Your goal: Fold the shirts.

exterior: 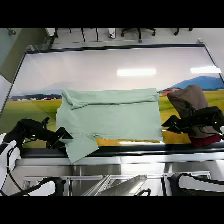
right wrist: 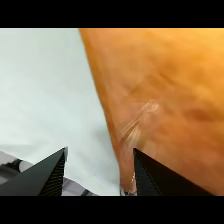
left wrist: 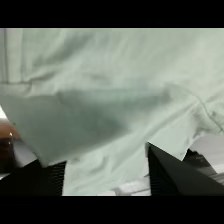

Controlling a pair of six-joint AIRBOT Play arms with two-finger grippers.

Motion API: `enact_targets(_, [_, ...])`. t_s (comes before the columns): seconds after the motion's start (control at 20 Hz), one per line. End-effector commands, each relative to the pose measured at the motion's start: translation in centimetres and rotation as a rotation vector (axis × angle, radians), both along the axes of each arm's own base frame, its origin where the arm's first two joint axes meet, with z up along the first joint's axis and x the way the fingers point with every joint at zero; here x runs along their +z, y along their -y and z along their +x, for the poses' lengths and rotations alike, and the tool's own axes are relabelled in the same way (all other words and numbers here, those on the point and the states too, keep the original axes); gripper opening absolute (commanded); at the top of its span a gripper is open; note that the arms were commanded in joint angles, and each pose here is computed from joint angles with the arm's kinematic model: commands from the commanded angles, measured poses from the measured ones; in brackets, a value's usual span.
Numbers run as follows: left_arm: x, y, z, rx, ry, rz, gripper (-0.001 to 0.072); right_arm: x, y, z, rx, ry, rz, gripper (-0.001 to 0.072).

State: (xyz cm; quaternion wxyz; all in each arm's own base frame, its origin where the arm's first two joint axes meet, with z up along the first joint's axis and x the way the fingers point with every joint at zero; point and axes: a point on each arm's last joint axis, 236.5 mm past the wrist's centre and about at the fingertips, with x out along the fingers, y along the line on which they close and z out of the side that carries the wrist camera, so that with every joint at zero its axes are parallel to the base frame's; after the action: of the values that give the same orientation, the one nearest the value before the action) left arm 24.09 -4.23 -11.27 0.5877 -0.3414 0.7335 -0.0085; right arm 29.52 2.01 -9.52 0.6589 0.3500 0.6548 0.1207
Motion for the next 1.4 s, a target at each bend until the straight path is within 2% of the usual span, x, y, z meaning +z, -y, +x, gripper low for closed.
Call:
enact_targets(0.0, [-0.6, -0.9, 2.3, -0.002, 0.038, 0.014, 0.0193, -0.5, -1.0, -0.3, 0.024, -0.005, -0.002, 0.0488])
enact_targets(0.05, [-0.5, -0.9, 2.5, -0.007, 0.043, 0.014, 0.0019, -0.8, -1.3, -0.4, 0.032, -0.011, -0.002, 0.0487])
enact_targets(0.45, [2.5, 0.0, 1.5, -0.110, 0.026, -0.054, 0.0015, -2.9, -4.5, -1.6, 0.094, -0.104, 0.062, 0.0479])
enact_targets(0.5, [2.9, -0.1, 1.7, -0.107, 0.050, -0.043, 0.0015, -2.5, -5.6, -1.8, 0.129, -0.097, 0.082, 0.0364])
enact_targets(0.55, [3.5, -0.2, 1.9, -0.105, 0.080, -0.030, 0.0014, -2.1, -6.7, -2.1, 0.172, -0.093, 0.104, 0.0189])
enact_targets(0.6, [4.2, -0.2, 2.1, -0.106, 0.109, -0.019, 0.0015, -1.8, -7.5, -2.6, 0.209, -0.100, 0.115, 0.0150])
enact_targets(0.65, [5.2, -0.2, 2.2, -0.109, 0.134, -0.012, 0.0015, -1.5, -8.0, -3.1, 0.236, -0.102, 0.126, 0.0066])
enact_targets(0.7, [6.2, -0.1, 1.9, -0.117, 0.154, -0.008, 0.0014, -1.2, -8.0, -3.4, 0.246, -0.110, 0.134, 0.0022])
enact_targets(0.95, [9.7, -0.8, -1.9, -0.147, 0.110, 0.059, 0.0014, 0.4, -4.8, -3.0, 0.188, -0.070, 0.038, 0.0021])
enact_targets(1.2, [10.7, -1.4, -4.9, -0.176, 0.090, 0.117, 0.0014, 0.6, 1.5, -4.4, 0.090, -0.127, -0.198, 0.0022])
enact_targets(1.35, [9.3, -0.8, -4.2, -0.137, 0.119, 0.098, 0.0014, 1.0, 1.1, -2.8, 0.047, -0.070, -0.182, 0.0022])
